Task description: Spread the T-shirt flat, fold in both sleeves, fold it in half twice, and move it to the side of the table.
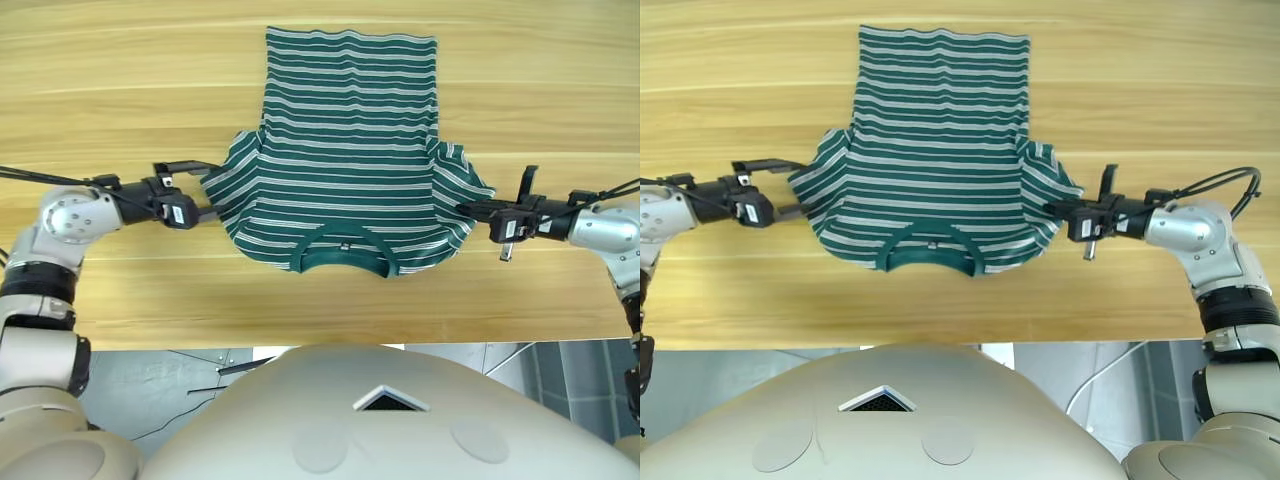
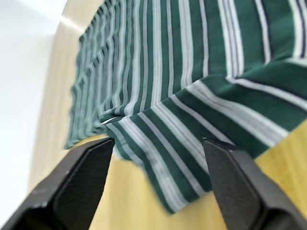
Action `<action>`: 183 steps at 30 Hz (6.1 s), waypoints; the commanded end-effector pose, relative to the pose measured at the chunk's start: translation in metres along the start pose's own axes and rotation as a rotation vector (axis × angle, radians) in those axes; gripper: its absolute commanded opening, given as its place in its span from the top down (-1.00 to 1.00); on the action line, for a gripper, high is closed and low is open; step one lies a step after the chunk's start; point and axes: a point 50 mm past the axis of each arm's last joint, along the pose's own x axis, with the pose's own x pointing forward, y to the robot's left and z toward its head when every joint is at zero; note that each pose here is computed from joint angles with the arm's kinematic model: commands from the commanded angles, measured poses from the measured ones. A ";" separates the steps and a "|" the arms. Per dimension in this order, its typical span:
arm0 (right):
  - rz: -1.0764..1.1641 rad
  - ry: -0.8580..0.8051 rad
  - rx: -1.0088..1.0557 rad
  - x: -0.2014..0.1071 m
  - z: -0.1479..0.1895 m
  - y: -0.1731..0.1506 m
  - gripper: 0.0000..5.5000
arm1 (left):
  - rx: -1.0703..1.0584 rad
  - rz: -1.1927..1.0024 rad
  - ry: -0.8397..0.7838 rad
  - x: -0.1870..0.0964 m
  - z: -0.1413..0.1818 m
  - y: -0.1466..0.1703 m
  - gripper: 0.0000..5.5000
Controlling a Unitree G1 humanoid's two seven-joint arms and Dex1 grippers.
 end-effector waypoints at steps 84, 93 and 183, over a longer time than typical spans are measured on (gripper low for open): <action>-0.023 -0.078 0.025 0.013 0.011 0.007 1.00 | 0.232 -0.010 -0.096 0.039 0.033 0.014 0.99; -0.024 -0.087 0.021 0.015 0.012 0.006 1.00 | 0.209 -0.002 -0.096 0.052 0.037 0.016 0.99; -0.093 0.265 0.101 -0.009 -0.037 0.023 0.44 | 0.106 0.125 -0.113 0.091 0.031 0.020 -0.95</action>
